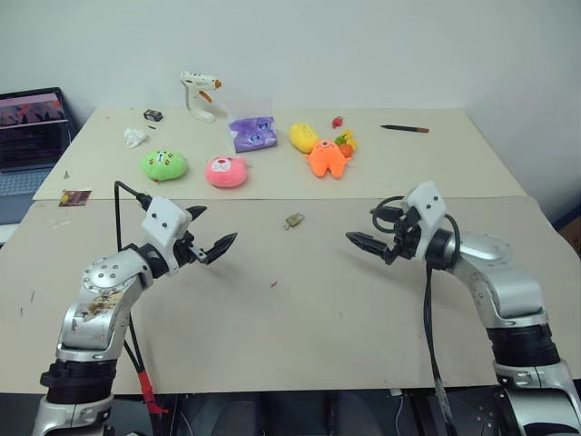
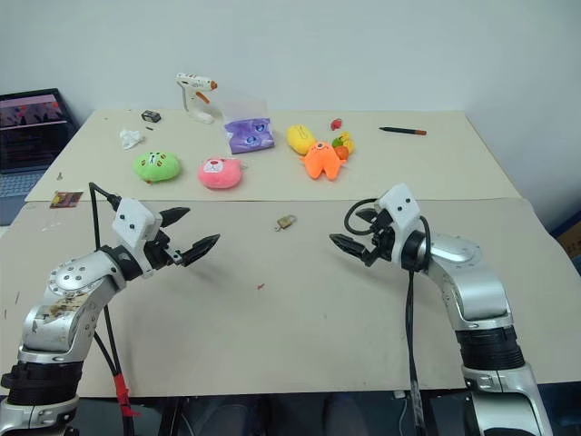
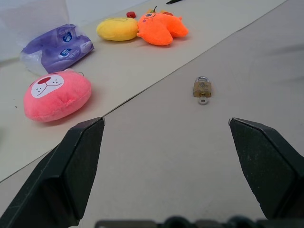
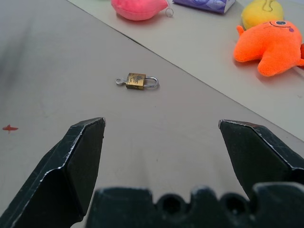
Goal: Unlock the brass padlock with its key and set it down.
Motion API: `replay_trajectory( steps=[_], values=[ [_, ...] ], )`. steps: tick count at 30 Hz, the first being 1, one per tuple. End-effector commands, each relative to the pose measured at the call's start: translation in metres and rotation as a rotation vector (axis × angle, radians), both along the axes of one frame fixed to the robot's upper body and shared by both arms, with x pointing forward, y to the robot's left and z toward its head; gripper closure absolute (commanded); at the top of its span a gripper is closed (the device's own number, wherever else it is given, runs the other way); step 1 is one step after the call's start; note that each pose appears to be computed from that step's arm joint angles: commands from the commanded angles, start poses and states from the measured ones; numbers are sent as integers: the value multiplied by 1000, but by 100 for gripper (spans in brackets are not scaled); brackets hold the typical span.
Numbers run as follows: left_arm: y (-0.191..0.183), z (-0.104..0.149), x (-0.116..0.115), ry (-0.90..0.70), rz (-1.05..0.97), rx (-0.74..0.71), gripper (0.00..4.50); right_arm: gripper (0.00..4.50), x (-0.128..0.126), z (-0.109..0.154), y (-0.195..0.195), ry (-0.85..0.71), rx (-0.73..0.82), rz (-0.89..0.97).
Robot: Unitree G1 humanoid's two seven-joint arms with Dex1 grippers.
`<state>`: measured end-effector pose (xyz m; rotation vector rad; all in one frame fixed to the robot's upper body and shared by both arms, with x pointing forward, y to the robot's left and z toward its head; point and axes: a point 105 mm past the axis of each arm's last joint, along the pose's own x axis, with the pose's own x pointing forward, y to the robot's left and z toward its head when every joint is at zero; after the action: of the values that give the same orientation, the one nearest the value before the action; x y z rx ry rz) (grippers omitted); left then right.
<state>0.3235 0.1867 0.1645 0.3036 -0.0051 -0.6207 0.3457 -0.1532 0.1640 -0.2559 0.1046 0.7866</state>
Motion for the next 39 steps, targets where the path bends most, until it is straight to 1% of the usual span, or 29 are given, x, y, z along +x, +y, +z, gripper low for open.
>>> replay_trajectory(
  steps=[1, 4, 6, 8, 9, 12, 14, 17, 19, 20, 23, 27, 30, 33, 39],
  values=[
    [-2, 11, -3, -44, -25, 1, 2, 0, 1, 18, -3, -73, 4, -3],
    [-2, 14, -2, -46, -32, -21, 2, 0, 0, 20, -3, -76, -1, 0],
    [-5, 17, 3, -50, -38, -49, 2, 0, 0, 22, -3, -83, 1, -10],
    [-13, 21, 10, -29, -46, -164, 2, 0, -1, 24, -4, -90, 13, -28],
    [-19, 18, 13, -12, -62, -168, 2, 0, -2, 24, -4, -93, 15, -36],
    [-45, -1, 20, 13, -133, -76, 2, 0, -8, 26, -3, -103, 27, -58],
    [-68, -5, 37, 33, -152, -129, 2, 0, -13, 26, -7, -109, 39, -91],
    [-97, -12, 63, 52, -169, -121, 2, 0, -20, 25, -13, -116, 51, -145],
    [-106, -15, 77, 73, -172, -127, 2, 0, -25, 24, -15, -118, 58, -170],
    [-113, -18, 86, 85, -173, -108, 2, 0, -29, 22, -17, -118, 62, -188],
    [-127, -22, 102, 109, -180, -82, 2, 0, -36, 20, -23, -118, 69, -233],
    [-134, -27, 110, 146, -204, -49, 2, 0, -44, 19, -28, -121, 76, -278],
    [-135, -37, 110, 181, -228, -17, 2, 0, -48, 19, -28, -122, 79, -298],
    [-134, -52, 108, 229, -229, 22, 2, 0, -50, 19, -29, -123, 78, -310],
    [-139, -77, 96, 324, -296, 78, 2, 0, -50, 20, -29, -127, 77, -319]
  ],
)
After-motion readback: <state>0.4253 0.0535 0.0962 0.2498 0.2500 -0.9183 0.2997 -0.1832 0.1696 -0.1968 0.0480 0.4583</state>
